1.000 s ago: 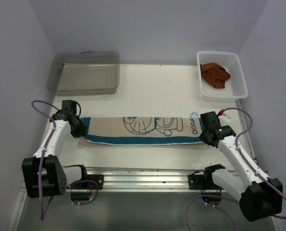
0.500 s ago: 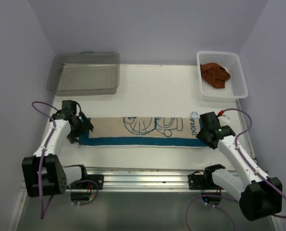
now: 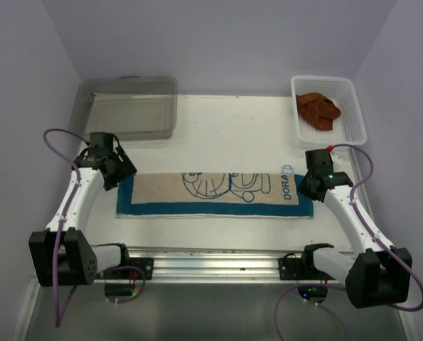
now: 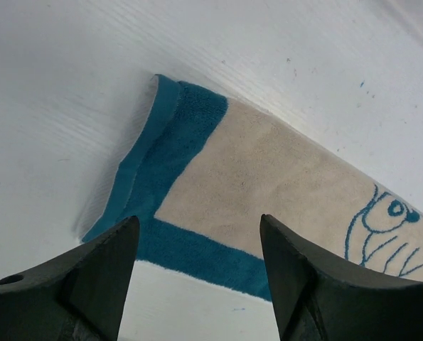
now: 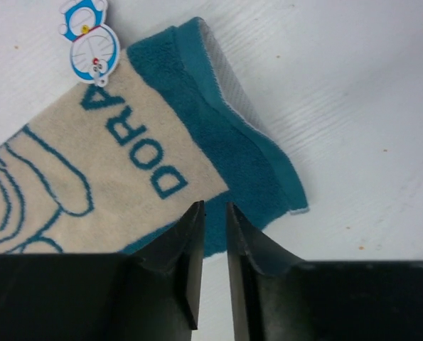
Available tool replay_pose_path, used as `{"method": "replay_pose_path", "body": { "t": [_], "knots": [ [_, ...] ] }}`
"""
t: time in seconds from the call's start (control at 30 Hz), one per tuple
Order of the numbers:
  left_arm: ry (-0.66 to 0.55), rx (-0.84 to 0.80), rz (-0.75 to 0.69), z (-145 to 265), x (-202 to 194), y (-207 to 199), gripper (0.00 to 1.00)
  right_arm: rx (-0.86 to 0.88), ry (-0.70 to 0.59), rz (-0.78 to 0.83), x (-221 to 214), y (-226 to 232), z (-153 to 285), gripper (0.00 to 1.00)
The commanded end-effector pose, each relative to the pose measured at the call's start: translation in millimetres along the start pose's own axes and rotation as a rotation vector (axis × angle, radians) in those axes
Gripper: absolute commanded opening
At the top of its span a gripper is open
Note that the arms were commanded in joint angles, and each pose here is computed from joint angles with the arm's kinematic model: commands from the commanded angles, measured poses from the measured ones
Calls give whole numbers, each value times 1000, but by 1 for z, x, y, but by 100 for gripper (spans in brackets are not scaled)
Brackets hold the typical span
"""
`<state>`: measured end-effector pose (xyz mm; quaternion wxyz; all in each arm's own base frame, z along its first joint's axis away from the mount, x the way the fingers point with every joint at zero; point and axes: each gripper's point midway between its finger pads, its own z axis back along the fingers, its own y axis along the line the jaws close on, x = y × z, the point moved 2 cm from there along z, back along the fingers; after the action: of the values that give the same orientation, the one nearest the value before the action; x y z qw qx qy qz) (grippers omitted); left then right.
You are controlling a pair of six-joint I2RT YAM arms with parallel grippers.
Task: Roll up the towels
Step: Fold the towel
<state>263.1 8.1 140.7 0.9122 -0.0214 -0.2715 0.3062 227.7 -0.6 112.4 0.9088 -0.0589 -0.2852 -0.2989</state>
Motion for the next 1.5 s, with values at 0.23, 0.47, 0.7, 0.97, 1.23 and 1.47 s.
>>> {"method": "replay_pose_path", "body": {
  "t": [0.23, 0.47, 0.7, 0.97, 1.23, 1.47],
  "knots": [
    [101, -66, 9, -59, 4, -36, 67, 187, 38, 78, 33, 65, -22, 7],
    [197, 74, 86, -100, -18, -4, 66, 34, 120, 64, 29, 48, -76, 5],
    [276, 104, 102, -119, -33, 3, 65, -13, 195, 98, 14, 41, -101, 6],
    [50, 79, 50, -64, 14, 0, 65, -11, 16, 71, 54, 26, -49, 9],
    [-20, -1, -73, -30, 1, -40, 64, -34, 126, 47, 46, -11, -60, 26],
    [46, -31, -131, -37, -20, -54, 64, 81, 127, 78, 51, 5, -54, 47]
  ]
}}
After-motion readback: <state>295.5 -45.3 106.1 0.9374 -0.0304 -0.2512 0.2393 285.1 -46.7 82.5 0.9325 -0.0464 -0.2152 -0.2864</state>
